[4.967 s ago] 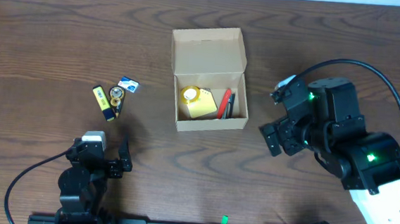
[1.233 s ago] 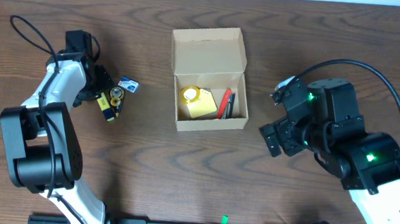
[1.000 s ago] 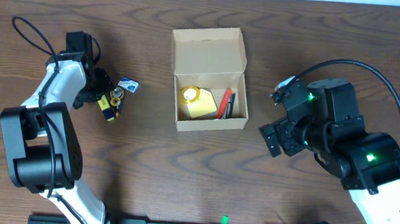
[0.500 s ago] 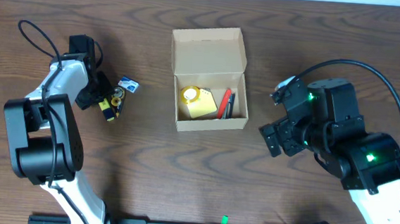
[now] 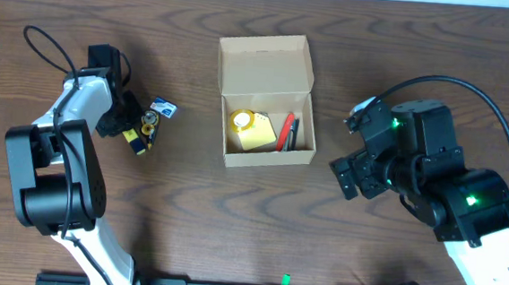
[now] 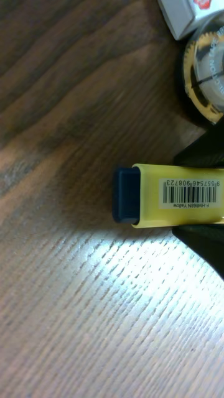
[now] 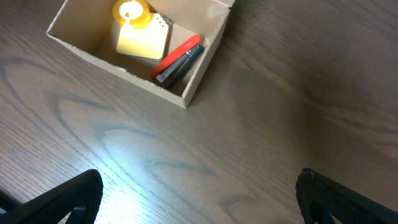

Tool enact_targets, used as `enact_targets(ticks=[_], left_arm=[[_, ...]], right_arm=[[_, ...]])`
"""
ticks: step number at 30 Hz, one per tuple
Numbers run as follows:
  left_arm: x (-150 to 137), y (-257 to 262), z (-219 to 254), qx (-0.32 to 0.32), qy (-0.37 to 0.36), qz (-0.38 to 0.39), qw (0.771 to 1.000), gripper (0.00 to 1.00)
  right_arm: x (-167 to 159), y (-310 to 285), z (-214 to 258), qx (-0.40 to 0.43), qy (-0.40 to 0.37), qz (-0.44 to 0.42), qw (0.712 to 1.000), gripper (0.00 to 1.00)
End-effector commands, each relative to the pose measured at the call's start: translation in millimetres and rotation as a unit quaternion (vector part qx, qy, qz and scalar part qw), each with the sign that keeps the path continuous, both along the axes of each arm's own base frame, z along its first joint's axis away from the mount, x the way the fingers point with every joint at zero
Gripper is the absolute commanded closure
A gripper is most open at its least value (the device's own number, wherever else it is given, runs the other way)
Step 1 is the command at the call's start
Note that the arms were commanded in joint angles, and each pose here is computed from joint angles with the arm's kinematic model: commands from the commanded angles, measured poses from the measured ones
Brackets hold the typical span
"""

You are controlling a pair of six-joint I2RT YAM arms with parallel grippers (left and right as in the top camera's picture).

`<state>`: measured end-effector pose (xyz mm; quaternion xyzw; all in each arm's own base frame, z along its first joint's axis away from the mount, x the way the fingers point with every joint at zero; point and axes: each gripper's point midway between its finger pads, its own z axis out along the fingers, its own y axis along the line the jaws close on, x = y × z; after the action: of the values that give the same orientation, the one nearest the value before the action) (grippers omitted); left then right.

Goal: Pack container
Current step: 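Grasp the yellow highlighter with the left gripper and lift it, then carry the highlighter with the left gripper over the box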

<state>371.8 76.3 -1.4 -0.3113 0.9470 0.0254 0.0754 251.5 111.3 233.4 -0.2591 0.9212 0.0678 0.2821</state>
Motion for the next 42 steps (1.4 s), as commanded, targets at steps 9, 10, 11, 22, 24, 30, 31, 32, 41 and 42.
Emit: enact_targets(ticks=[9,10,11,22,24,30,31,32,41,42], left_arm=[[-13,-1,21,-0.018,0.048,0.079,0.996,0.94],[-12,-1,27,-0.019,0.049,0.084,0.995,0.94],[-9,0,34,-0.019,0.048,0.089,0.995,0.94],[21,-21,106,-0.018,0.017,0.081,0.996,0.94],[32,-34,120,-0.013,-0.001,0.039,0.999,0.95],[61,-82,147,0.011,-0.051,-0.130,0.990,0.94],[65,-90,149,0.014,-0.059,-0.150,0.987,0.95],[69,-98,151,0.015,-0.066,-0.164,0.984,0.94],[70,-180,157,-0.026,-0.102,-0.142,0.984,0.94],[67,-188,157,-0.033,-0.101,-0.130,0.986,0.94]], right_arm=[[-2,1,1,0.007,0.002,-0.004,1.000,0.01],[-2,1,1,0.007,0.002,-0.004,1.000,0.01],[-2,1,1,0.007,0.002,-0.004,1.000,0.01],[-2,1,1,0.007,0.002,-0.004,1.000,0.01],[-2,1,1,0.007,0.002,-0.004,1.000,0.01],[-2,1,1,0.007,0.002,-0.004,1.000,0.01],[-2,1,1,0.007,0.002,-0.004,1.000,0.01],[-2,1,1,0.007,0.002,-0.004,1.000,0.01],[-2,1,1,0.007,0.002,-0.004,1.000,0.01],[-2,1,1,0.007,0.002,-0.004,1.000,0.01]])
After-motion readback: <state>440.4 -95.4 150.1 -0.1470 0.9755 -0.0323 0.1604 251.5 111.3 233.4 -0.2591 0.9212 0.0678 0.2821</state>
